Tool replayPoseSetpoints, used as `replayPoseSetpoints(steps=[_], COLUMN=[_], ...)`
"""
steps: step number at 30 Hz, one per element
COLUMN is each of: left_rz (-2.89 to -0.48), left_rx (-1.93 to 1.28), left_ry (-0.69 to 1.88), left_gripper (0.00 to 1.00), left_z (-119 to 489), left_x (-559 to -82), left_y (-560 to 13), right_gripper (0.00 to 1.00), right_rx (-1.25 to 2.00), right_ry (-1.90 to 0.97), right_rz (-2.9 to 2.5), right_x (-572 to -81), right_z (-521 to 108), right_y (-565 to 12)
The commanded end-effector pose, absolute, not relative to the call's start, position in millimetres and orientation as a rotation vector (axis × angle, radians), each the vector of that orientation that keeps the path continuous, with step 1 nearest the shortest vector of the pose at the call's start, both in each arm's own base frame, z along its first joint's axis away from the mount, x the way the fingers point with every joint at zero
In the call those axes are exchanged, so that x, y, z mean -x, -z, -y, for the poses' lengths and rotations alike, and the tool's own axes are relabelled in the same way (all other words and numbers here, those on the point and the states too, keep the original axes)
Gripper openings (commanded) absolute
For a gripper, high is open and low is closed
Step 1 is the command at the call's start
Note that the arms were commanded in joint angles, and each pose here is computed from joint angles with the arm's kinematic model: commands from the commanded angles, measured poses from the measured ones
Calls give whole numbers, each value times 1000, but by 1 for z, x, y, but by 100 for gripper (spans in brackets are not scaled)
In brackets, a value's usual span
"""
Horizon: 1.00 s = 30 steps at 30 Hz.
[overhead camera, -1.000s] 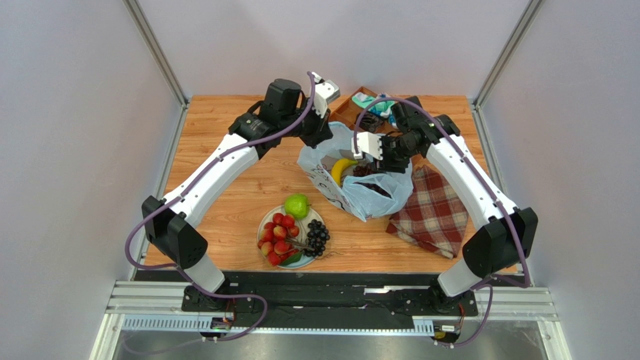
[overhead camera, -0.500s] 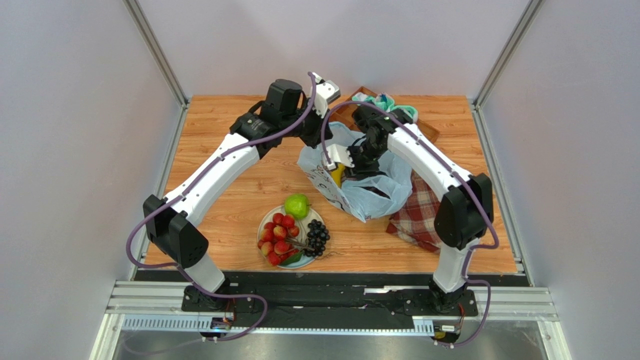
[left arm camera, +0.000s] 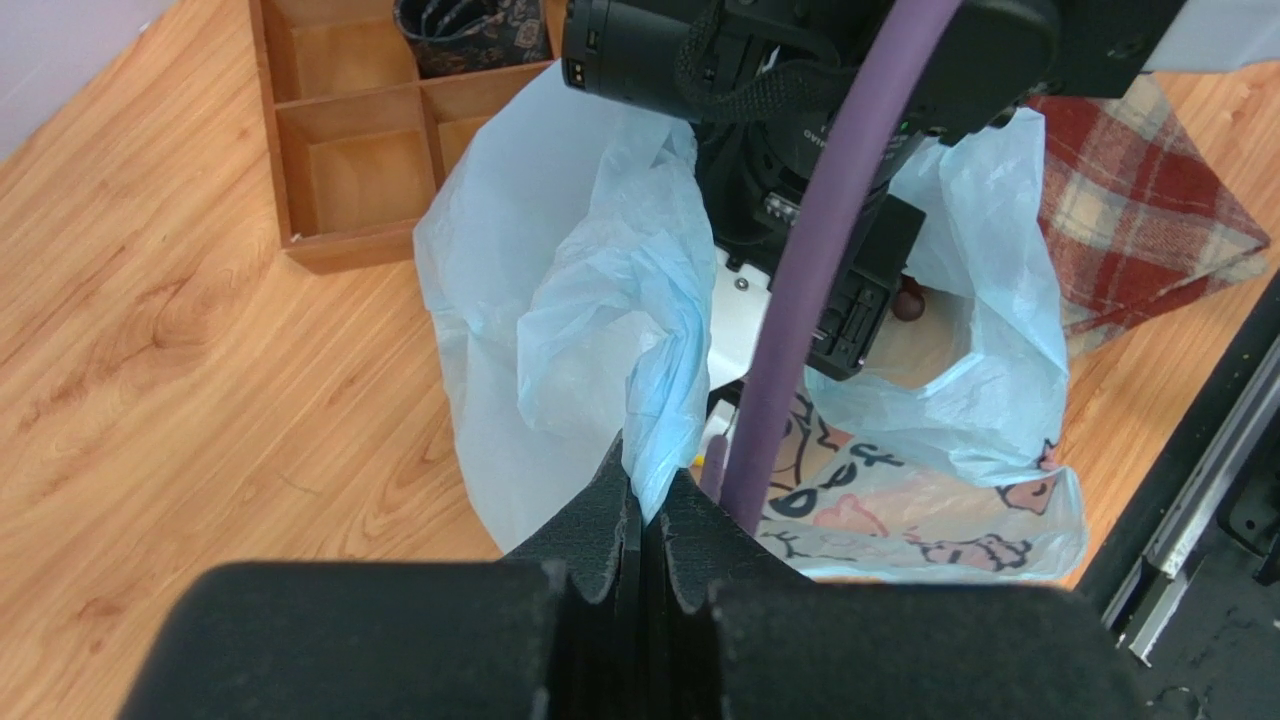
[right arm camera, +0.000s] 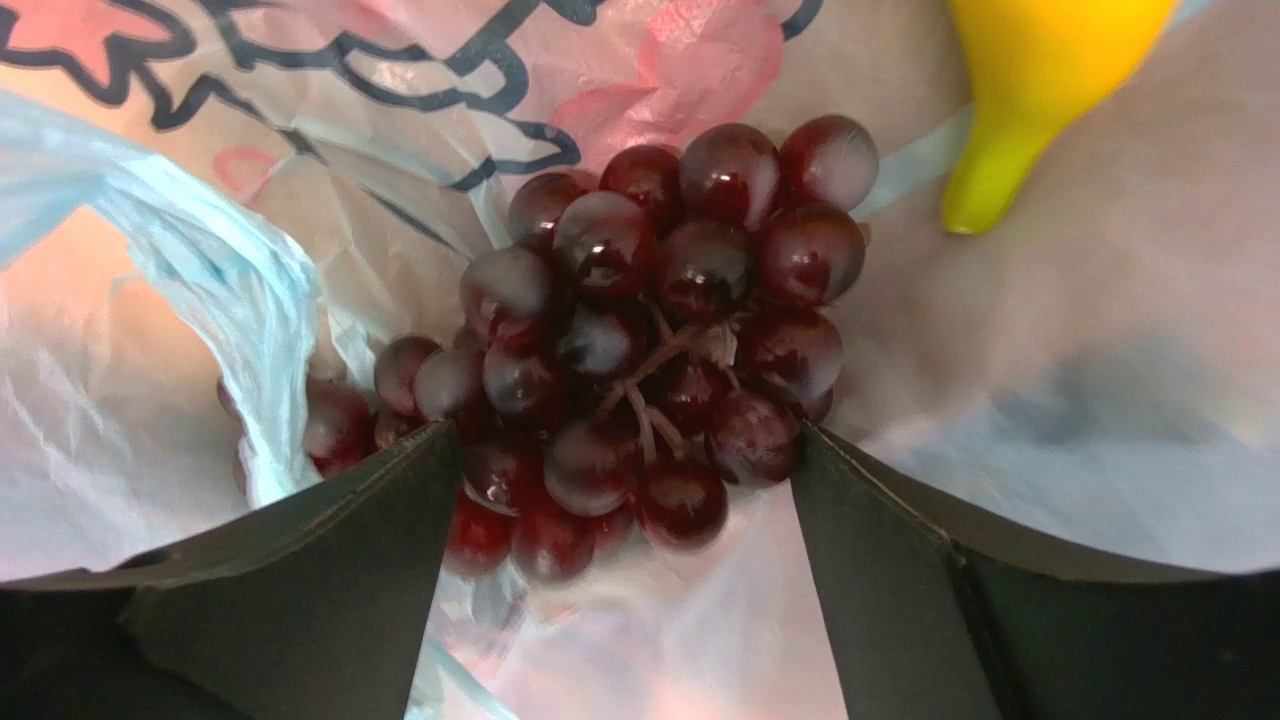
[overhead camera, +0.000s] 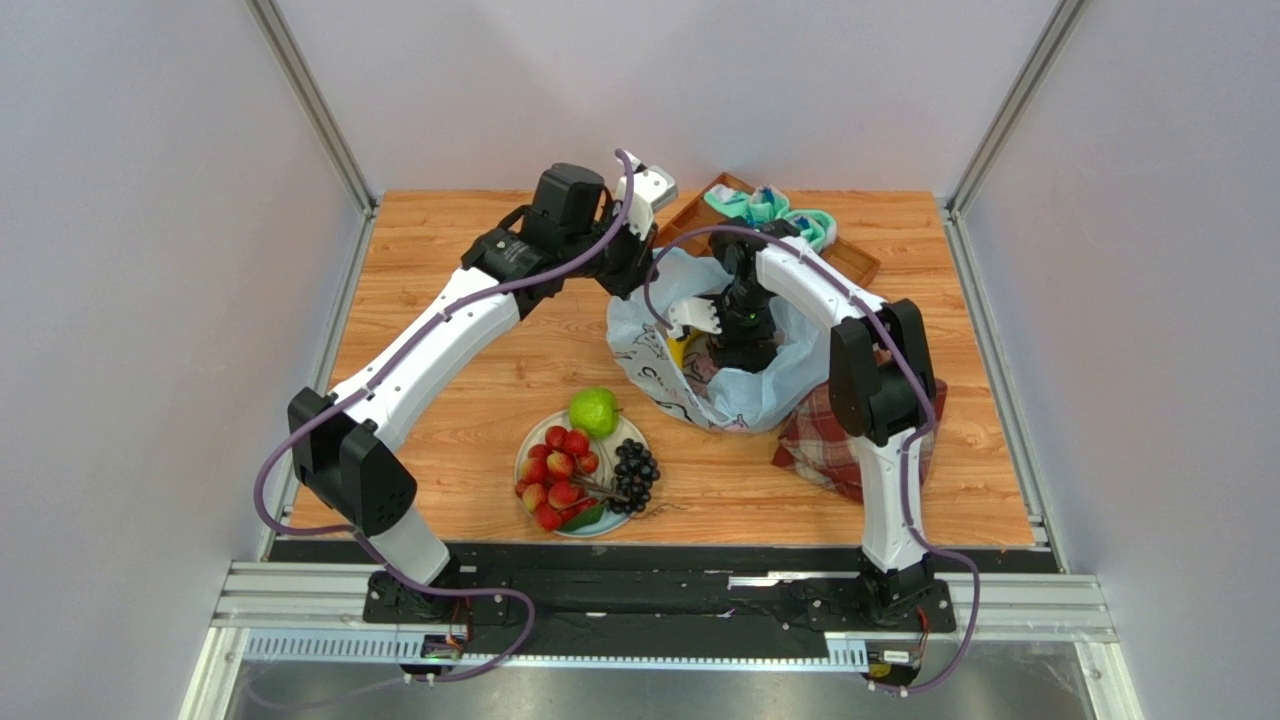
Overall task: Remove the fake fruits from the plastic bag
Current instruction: Take out the fake fruit from the plastic bag.
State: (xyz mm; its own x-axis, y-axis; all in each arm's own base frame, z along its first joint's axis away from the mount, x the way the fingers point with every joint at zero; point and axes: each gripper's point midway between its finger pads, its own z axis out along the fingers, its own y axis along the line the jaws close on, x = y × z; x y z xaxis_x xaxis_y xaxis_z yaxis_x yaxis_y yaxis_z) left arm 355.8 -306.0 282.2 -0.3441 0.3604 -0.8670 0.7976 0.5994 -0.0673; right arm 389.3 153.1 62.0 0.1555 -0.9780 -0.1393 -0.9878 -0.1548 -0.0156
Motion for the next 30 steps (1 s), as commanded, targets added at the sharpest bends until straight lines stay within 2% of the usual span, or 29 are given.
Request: replayPoseSetpoints(steps=[1,3,4,6,8,9,10,21,30], left_rz=[-1856,-1856,-1862,-1869,-1870,-1874,-1875,-1888,-1917], left_rx=[-934,-934,-939,-938,-939,-939,-942,-865,-802], left_ry=[669,671,669,664,661,657,657,631,576], left_gripper=[0,0,0,0,0,0,0,0,0], left_z=[311,312,312,310,310,310,311,317,310], left_x=[-346,-346,-346,-346,-346,-347,-348,-369,-394], left_y=[-309,-309,-306,-302,-300,-297,-296,-297,-291], right_gripper=[72,59,46,36,16,3,0,0,0], right_rx=[2316,2288,2275,2244,2217,2197,2186,1842,1753], right_ry=[-113,-162,-178,-260,-274,-290,-293,-319,-412], right_rz=[-2093,-2083,-2066,-2035,-1974,-1949,-1927,-1609,-1339], right_x=[-385,-383,-382,-374,-368,-365,-361,-310,-232], right_z=[-138,-142,-145,-154,-160,-163,-166,-187,-231], right_y=[-45,-50,-59,-74,-100,-109,-118,-280,-355])
